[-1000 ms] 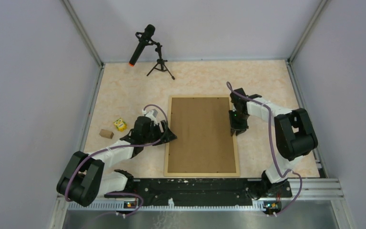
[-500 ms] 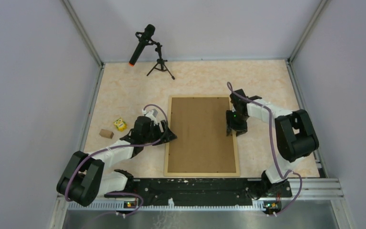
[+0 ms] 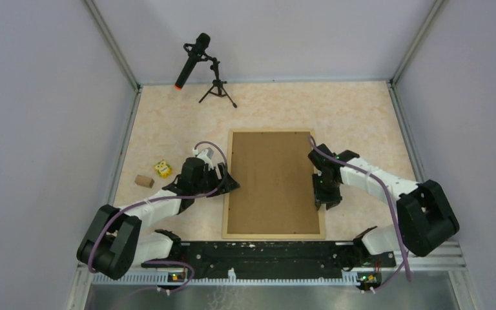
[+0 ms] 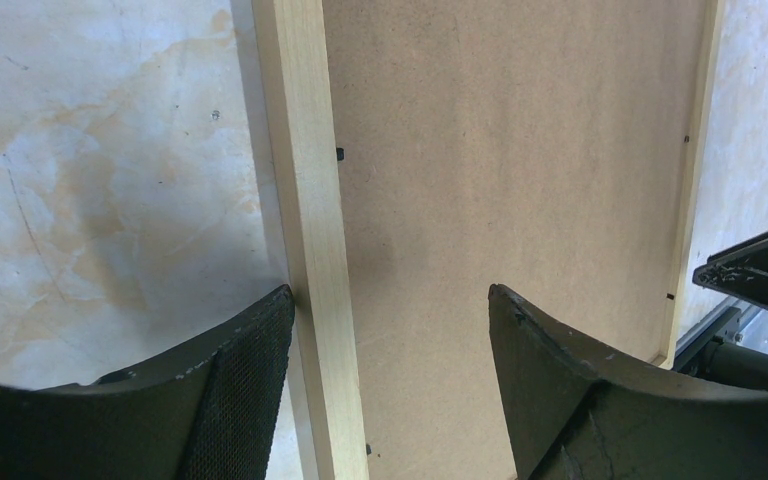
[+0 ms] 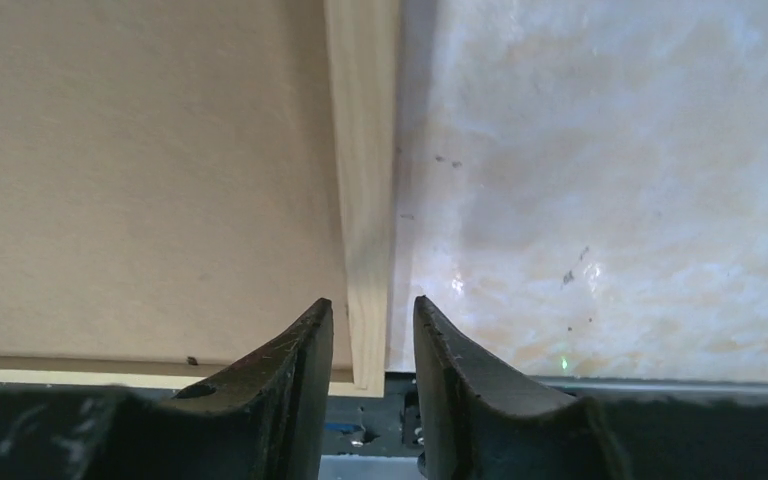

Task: Put the photo into the frame
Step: Install the photo frame at the center of the board.

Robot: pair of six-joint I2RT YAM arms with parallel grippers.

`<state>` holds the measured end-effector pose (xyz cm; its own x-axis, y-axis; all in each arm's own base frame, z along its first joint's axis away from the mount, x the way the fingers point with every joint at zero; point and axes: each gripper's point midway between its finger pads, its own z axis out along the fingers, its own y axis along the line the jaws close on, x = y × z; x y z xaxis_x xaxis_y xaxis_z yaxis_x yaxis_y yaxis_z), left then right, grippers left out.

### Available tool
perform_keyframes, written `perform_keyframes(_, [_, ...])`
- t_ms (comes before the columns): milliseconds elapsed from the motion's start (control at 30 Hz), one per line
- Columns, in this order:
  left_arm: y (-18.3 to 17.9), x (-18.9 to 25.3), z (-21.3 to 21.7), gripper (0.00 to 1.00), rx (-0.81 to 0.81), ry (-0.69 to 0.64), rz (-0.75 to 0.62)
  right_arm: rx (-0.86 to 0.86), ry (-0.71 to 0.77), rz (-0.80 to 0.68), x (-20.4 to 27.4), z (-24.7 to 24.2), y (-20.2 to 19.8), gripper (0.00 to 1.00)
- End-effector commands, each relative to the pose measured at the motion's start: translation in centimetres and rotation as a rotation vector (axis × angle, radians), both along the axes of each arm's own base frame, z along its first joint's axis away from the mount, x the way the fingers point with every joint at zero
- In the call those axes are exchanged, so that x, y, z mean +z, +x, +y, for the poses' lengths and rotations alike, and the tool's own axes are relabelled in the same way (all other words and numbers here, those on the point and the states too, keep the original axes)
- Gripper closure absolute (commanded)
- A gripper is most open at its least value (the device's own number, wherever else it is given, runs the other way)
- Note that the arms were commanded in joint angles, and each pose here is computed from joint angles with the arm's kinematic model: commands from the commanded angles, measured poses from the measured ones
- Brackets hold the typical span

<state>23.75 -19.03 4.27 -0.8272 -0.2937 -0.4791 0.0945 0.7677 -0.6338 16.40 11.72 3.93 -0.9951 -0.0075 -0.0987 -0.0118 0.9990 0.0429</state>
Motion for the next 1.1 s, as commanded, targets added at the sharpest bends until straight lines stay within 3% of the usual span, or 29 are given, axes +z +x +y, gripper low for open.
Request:
perform_keyframes(0, [-0.7,-0.8,0.2,0.24,-0.002,0.003,0.023,-0.038,-0.032,-0.001,0.5,-0.8,-1.3,0.68])
perform_keyframes(600, [-0.7,-0.8,0.2,0.24,-0.002,0.002,0.02,-0.006,-0.035,0.079,-1.7,0.1,-3.7,0.73])
perform_keyframes(1067, [-0.7,-0.7,0.2,0.24,-0.004,-0.001,0.02,-0.03,-0.064,0.047,-0.1,-0.6,-3.6,0.73])
